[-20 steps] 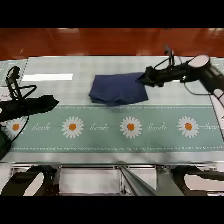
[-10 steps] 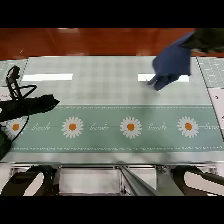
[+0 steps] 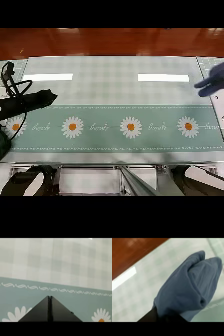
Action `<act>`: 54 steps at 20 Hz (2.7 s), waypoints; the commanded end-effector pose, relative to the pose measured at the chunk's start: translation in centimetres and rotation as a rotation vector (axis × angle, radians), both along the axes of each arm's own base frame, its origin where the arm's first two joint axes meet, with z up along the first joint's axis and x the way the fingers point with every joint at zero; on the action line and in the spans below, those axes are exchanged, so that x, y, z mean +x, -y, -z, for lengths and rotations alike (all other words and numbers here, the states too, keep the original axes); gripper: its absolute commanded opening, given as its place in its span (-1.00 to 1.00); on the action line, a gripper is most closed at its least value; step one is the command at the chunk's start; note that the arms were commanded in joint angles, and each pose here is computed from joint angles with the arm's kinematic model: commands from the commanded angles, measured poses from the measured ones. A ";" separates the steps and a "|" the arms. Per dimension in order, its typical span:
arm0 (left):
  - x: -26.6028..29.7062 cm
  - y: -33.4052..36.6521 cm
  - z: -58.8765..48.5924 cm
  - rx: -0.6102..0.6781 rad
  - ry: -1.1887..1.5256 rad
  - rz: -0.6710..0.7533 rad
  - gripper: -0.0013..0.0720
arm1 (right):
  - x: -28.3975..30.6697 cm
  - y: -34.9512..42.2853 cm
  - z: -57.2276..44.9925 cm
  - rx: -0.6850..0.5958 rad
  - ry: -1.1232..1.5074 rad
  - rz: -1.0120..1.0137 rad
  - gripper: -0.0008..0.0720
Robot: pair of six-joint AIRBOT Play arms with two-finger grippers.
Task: Fold the shirts.
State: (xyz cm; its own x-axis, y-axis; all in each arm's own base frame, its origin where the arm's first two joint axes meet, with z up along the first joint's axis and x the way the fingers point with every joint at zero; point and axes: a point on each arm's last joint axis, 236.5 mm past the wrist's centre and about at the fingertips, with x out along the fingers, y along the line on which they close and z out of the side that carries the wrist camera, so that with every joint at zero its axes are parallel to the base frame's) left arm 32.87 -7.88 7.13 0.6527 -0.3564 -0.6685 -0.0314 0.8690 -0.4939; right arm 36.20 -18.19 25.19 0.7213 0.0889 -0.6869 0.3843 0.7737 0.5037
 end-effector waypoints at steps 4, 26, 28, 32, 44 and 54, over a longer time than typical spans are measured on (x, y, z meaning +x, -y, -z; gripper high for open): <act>1.8 -1.0 -1.5 0.006 0.094 -0.056 -0.90 | -10.7 7.3 8.1 0.179 -0.255 0.300 -0.91; 8.2 -4.1 -12.5 0.041 0.384 -0.149 -0.90 | -10.4 11.0 9.5 0.157 0.043 0.445 -0.91; 10.3 -2.6 -16.7 0.045 0.427 -0.086 -0.90 | -1.9 5.6 3.9 -0.003 0.195 0.173 -0.91; 10.7 5.7 -13.1 0.036 0.186 0.207 -0.90 | 5.8 -12.1 6.0 -0.277 0.069 -0.339 -0.91; 5.0 2.4 3.7 0.278 -0.252 0.210 -0.90 | -1.6 -15.7 25.7 -0.394 -0.553 -0.422 -0.91; 2.4 3.0 7.3 0.278 -0.368 0.236 -0.90 | 0.5 -20.1 27.3 -0.418 -0.484 -0.582 -0.91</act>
